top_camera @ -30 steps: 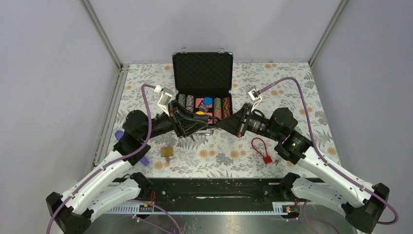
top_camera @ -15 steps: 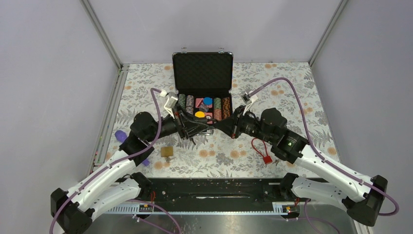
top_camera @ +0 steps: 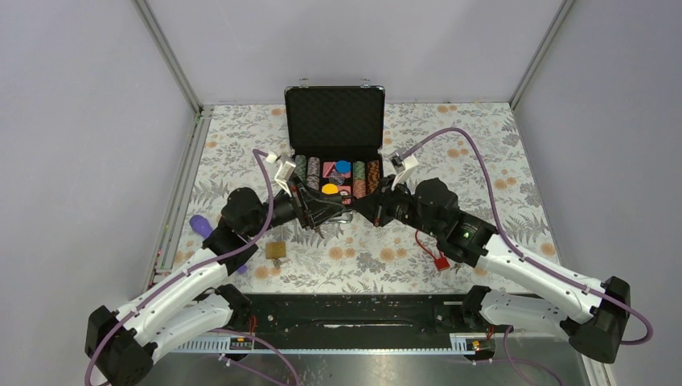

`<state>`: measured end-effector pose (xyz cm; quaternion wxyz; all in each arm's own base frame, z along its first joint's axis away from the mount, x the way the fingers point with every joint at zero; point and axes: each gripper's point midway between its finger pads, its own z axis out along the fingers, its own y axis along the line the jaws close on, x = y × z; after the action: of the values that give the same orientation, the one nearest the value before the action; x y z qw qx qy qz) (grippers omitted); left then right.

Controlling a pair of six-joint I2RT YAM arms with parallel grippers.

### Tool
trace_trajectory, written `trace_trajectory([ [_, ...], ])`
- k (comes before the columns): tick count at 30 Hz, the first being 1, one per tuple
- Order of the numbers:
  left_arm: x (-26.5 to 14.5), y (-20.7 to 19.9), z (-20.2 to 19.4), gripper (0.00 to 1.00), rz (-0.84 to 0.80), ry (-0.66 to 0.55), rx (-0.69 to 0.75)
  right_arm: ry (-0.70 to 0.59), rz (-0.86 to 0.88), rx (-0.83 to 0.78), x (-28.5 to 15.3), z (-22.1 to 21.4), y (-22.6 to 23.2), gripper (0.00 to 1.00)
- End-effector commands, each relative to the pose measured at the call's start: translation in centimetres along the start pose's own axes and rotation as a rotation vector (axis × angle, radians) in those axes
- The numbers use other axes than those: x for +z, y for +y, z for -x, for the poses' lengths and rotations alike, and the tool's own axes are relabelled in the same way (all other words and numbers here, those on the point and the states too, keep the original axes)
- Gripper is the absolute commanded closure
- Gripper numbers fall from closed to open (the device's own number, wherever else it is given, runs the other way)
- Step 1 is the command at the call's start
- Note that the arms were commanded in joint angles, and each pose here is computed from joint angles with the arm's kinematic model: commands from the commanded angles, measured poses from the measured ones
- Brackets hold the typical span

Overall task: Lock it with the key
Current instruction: Lock the lock.

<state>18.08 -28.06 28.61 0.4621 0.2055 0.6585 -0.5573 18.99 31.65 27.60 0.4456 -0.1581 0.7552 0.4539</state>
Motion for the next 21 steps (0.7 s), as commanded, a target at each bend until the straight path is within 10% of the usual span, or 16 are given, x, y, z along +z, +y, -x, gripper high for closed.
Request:
trace_trajectory([
  [1, 1.4, -2.5, -3.0, 1.0, -0.119, 0.117, -0.075, -0.059, 0.751, -0.083, -5.6, 3.0, 18.3, 1.0],
  [12, -1.1, -4.2, 2.8, 1.0, -0.077, -0.073, -0.047, -0.065, 0.125, -0.006, -4.1, 1.4, 3.1, 0.99],
  [21, -1.9, -6.6, 5.3, 1.0, -0.145, -0.153, -0.085, -0.173, 0.16, 0.075, -6.5, 3.5, 3.0, 0.32],
])
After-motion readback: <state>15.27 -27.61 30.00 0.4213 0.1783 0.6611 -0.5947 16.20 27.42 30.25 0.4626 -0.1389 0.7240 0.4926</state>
